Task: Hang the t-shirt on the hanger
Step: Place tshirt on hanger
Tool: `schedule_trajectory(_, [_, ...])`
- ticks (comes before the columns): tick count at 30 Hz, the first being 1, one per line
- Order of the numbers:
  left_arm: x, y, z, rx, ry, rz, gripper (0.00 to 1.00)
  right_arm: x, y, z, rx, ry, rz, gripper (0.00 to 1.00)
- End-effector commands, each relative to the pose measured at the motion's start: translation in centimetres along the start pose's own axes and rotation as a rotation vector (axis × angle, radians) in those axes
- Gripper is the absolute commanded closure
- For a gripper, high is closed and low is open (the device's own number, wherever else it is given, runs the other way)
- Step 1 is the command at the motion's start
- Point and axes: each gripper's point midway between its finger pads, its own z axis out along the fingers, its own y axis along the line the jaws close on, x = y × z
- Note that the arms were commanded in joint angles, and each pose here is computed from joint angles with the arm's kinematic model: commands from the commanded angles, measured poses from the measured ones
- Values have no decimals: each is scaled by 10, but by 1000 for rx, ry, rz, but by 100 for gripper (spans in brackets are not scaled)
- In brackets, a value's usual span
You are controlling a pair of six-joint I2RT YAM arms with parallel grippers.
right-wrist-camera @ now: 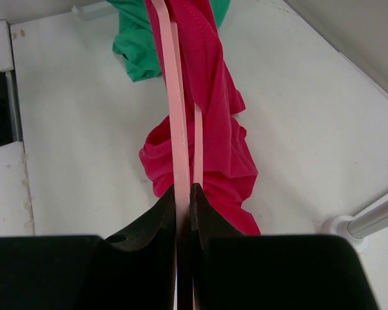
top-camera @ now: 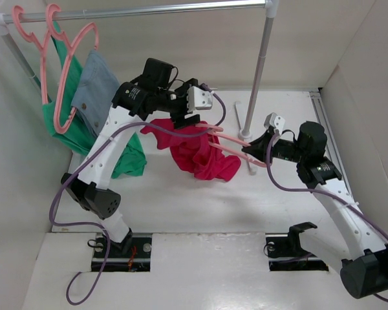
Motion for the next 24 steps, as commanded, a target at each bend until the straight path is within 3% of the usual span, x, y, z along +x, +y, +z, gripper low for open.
schedule_trajectory(1, [-2, -12, -12, 43, -24, 93, 32, -38, -7, -2, 9, -96, -121, 100])
schedule_trajectory(5, [20, -22, 5, 89, 3, 81, 32, -42, -5, -3, 1, -103, -128, 100])
schedule_trajectory(12, [15, -42, 6, 187, -48, 94, 32, -42, -5, -3, 2, -103, -119, 100])
schedule_trajectory(15, [6, -24, 7, 107, -59, 39, 33, -36, -10, 1, 8, -88, -101, 100])
schedule_trajectory(19, [-3, 27, -22, -93, -135, -70, 35, -29, -15, 1, 34, -71, -96, 100])
schedule_trajectory(24, [-4, 0, -28, 44, -175, -51, 33, -25, -33, -5, 141, -42, -100, 100])
